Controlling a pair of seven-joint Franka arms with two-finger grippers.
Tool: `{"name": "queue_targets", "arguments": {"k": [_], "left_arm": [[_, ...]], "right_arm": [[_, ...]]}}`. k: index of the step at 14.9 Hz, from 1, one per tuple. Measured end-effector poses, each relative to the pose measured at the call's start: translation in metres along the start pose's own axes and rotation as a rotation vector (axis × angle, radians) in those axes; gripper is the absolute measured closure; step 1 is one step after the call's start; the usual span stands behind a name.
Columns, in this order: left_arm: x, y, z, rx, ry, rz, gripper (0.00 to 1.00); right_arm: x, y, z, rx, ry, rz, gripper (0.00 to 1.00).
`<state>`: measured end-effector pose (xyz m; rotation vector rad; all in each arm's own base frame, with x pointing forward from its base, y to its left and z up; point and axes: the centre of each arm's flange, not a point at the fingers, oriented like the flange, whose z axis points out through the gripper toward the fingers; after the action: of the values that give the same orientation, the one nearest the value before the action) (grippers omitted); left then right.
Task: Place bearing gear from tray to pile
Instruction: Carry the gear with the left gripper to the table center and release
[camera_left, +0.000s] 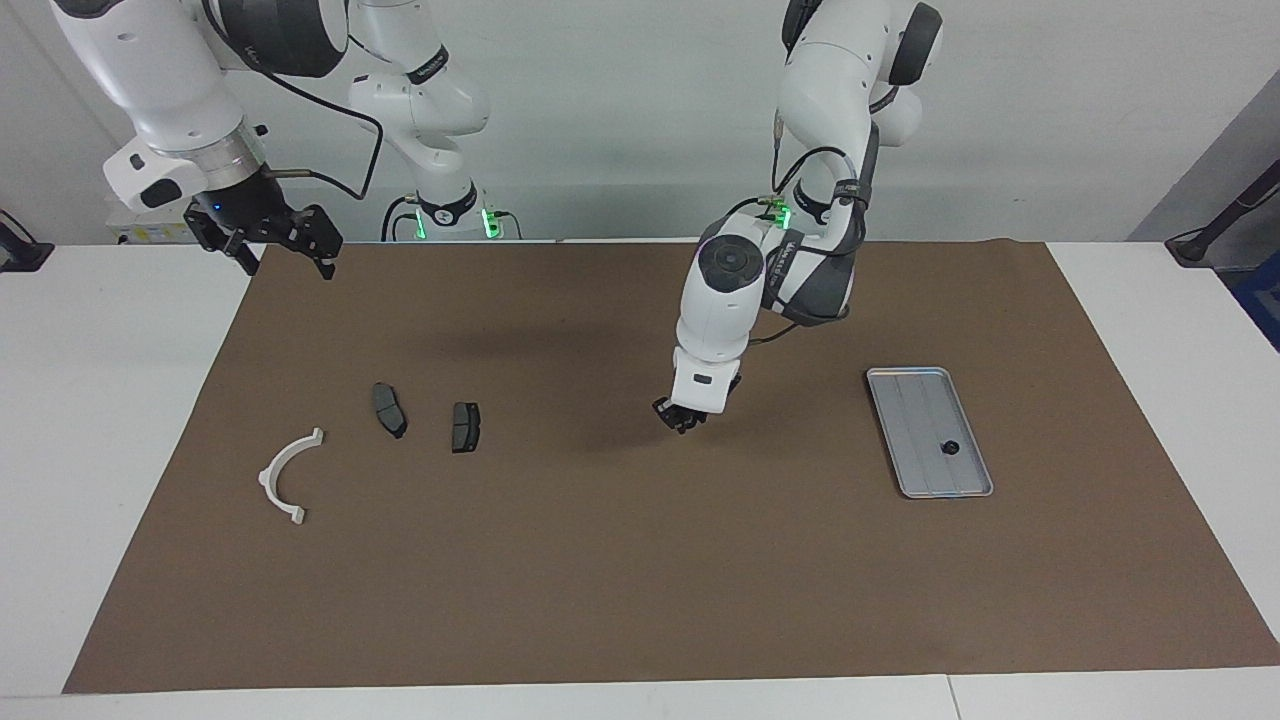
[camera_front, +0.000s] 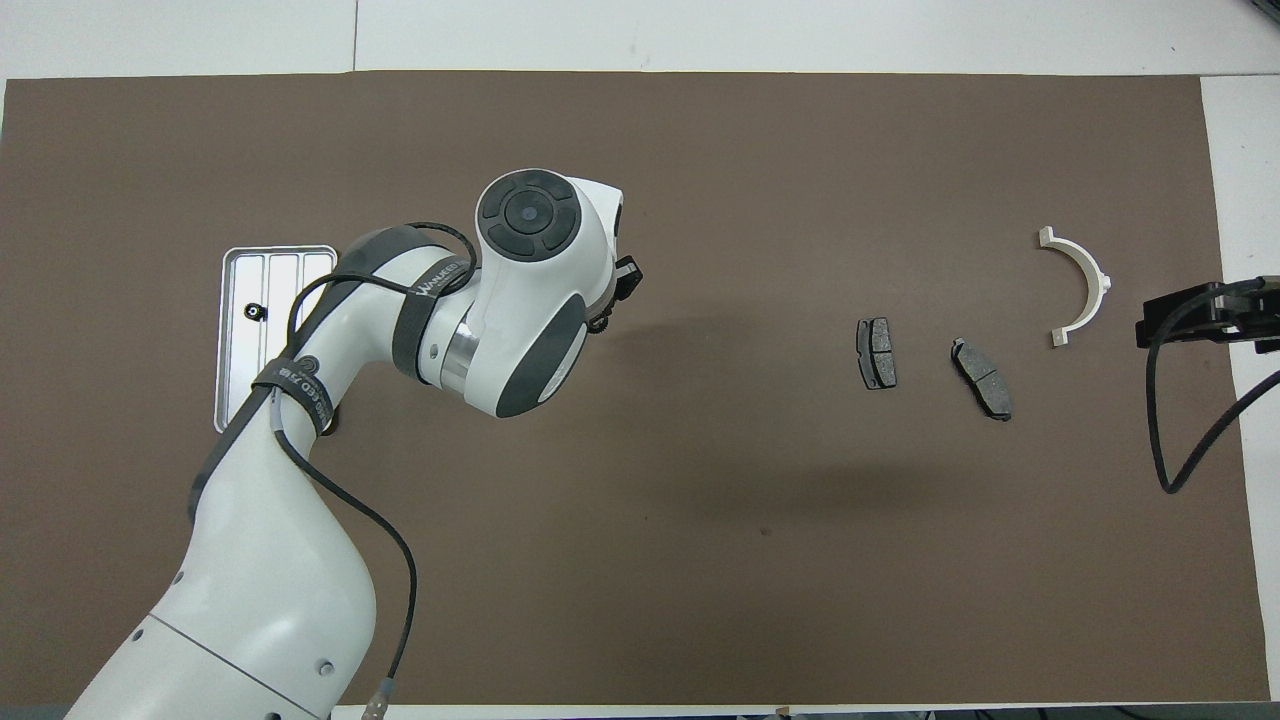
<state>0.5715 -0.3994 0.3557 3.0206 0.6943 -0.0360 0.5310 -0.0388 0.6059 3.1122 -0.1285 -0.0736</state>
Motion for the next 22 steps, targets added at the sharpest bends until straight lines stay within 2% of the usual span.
{"name": "queue_targets", "arguments": {"k": [4, 18, 21, 22], "left_arm": [[-0.020, 0.022, 0.033, 0.042, -0.018, -0.011, 0.65], [-0.034, 0.024, 0.055, 0.045, -0.014, -0.059, 0.65], [-0.037, 0.026, 0.055, 0.042, -0.012, -0.068, 0.56], [-0.037, 0.026, 0.055, 0.041, -0.012, -0.074, 0.48]], "right_arm": [[0.000, 0.006, 0.002, 0.001, -0.004, 0.003, 0.00], [0.002, 0.006, 0.007, 0.001, 0.007, -0.004, 0.00], [0.003, 0.006, 0.007, 0.001, 0.011, -0.008, 0.00], [0.003, 0.006, 0.008, 0.001, 0.011, -0.008, 0.00]]}}
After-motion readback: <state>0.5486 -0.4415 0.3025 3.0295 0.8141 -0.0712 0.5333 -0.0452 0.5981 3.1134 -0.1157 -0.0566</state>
